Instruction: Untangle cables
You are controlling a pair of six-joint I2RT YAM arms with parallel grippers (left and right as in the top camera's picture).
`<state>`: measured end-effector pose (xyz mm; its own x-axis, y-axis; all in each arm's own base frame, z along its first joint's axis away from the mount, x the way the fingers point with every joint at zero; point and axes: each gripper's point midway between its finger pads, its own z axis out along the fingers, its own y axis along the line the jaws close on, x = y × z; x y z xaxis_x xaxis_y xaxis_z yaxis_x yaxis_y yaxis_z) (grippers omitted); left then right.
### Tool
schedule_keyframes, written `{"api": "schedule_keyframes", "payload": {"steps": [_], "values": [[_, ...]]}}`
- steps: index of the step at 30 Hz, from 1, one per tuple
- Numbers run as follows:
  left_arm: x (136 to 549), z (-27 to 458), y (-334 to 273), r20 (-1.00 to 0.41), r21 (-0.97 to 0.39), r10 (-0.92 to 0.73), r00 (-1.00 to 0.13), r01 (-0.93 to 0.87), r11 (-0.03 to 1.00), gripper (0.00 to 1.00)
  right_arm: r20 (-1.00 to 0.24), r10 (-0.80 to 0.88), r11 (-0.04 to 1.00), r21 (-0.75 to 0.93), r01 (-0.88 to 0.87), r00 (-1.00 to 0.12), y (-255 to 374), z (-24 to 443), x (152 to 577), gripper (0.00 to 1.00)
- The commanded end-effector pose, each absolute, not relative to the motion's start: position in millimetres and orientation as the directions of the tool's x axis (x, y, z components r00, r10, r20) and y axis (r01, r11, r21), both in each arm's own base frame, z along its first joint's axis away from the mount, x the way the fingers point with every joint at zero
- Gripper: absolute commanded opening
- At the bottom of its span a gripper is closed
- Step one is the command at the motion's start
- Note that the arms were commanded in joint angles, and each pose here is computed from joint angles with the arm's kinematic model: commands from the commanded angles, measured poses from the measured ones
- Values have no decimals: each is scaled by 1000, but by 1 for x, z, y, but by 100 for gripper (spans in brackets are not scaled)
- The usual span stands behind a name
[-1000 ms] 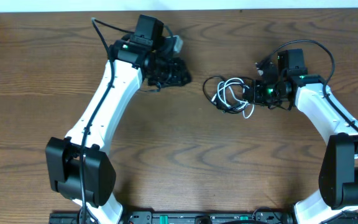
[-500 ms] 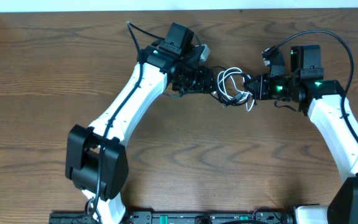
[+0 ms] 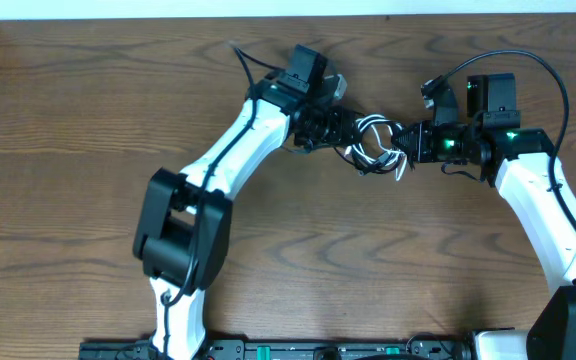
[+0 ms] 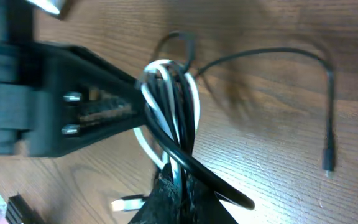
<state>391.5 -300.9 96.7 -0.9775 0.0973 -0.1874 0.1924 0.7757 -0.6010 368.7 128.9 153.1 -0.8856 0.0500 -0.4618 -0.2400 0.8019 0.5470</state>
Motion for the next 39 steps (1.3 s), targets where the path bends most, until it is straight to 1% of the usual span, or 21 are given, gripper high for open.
{"api": "schedule_keyframes", "payload": {"steps": [1, 9, 15, 17, 22, 29, 30, 32, 34, 35, 37, 38, 39], "values": [[393, 81, -303, -159, -589, 89, -983, 167, 790, 54, -486, 32, 783, 556, -280, -873, 135, 163, 367, 1], [391, 59, -326, -165, -596, 117, -979, 193, 779, 47, -485, 32, 783, 556, -280, -874, 135, 163, 367, 1], [388, 61, -349, -177, -623, 100, -979, 190, 759, 45, -480, 33, 784, 557, -276, -877, 135, 162, 366, 1], [389, 63, -353, -172, -634, 76, -982, 169, 755, 46, -479, 32, 784, 557, -275, -877, 135, 162, 366, 1], [396, 69, -360, -92, -673, -60, -994, 18, 739, 47, -480, 33, 784, 557, -276, -877, 135, 162, 366, 1], [402, 69, -364, -107, -688, -75, -991, 19, 725, 46, -480, 34, 791, 549, -270, -876, 133, 161, 367, 1], [403, 66, -364, -110, -686, -76, -991, 20, 728, 43, -481, 35, 793, 546, -268, -876, 132, 161, 367, 1], [405, 56, -360, -110, -657, -91, -990, 4, 754, 33, -479, 37, 795, 546, -264, -877, 132, 161, 367, 1], [405, 45, -353, -113, -620, -95, -989, -4, 785, 19, -475, 37, 797, 545, -261, -879, 132, 160, 366, 1], [405, 42, -349, -124, -602, -90, -988, 3, 798, 8, -471, 38, 804, 539, -253, -881, 130, 158, 366, 1], [406, 38, -342, -144, -568, -75, -987, 20, 823, 7, -444, 73, 840, 510, -185, -893, 120, 151, 367, 1], [407, 38, -339, -169, -558, -40, -985, 63, 827, 7, -410, 130, 883, 462, -83, -903, 105, 142, 367, 1], [409, 37, -336, -179, -553, -25, -984, 80, 829, 8, -392, 167, 906, 424, -17, -905, 94, 136, 367, 1]]}}
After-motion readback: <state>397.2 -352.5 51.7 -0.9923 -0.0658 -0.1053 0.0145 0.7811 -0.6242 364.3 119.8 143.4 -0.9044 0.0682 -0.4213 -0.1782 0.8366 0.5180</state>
